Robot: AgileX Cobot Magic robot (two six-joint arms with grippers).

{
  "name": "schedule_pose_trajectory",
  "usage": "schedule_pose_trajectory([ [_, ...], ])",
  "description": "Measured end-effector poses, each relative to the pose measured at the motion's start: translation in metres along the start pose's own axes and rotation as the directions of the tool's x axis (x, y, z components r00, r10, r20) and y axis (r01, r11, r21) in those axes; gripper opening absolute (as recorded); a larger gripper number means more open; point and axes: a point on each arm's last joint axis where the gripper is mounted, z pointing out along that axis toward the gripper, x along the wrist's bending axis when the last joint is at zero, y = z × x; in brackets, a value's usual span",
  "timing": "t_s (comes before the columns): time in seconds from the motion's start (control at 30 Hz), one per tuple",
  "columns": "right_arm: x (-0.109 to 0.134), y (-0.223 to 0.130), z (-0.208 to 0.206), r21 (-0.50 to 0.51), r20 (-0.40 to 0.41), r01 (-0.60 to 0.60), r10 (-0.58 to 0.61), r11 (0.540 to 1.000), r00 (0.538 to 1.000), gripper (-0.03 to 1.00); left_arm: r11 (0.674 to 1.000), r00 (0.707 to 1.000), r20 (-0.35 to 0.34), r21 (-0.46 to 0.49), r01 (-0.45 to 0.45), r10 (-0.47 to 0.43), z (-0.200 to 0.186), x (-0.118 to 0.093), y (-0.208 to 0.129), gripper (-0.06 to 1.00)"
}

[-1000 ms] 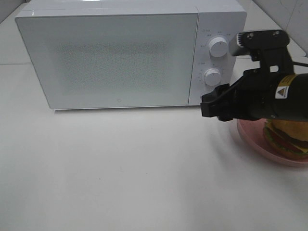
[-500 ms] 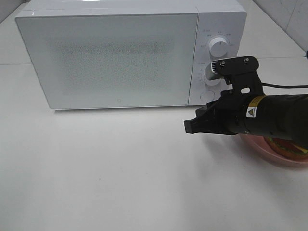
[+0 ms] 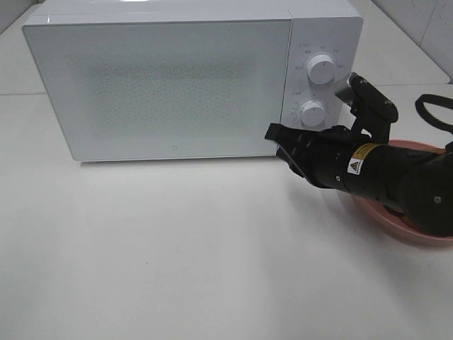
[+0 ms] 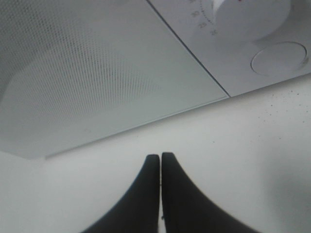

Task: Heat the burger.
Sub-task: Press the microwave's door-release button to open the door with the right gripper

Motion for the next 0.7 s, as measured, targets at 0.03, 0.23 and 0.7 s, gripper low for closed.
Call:
schedule_pose_trajectory([
  [0.03, -0.001, -0.001, 0.002, -0.010, -0.003, -0.049, 0.049, 0.999, 0.999, 0.01, 1.000, 1.000, 0.000, 0.000, 0.000, 0.000, 0.000, 0.000, 0.000, 0.00],
  [0.23, -0.010, 0.001, 0.008, -0.111, -0.012, -0.311, 0.311, 0.944, 0.950, 0.01, 1.000, 1.000, 0.000, 0.000, 0.000, 0.000, 0.000, 0.000, 0.000, 0.00],
  [0.7, -0.031, 0.002, 0.018, -0.272, 0.009, -0.584, 0.609, 0.765, 0.793, 0.01, 1.000, 1.000, 0.000, 0.000, 0.000, 0.000, 0.000, 0.000, 0.000, 0.00],
])
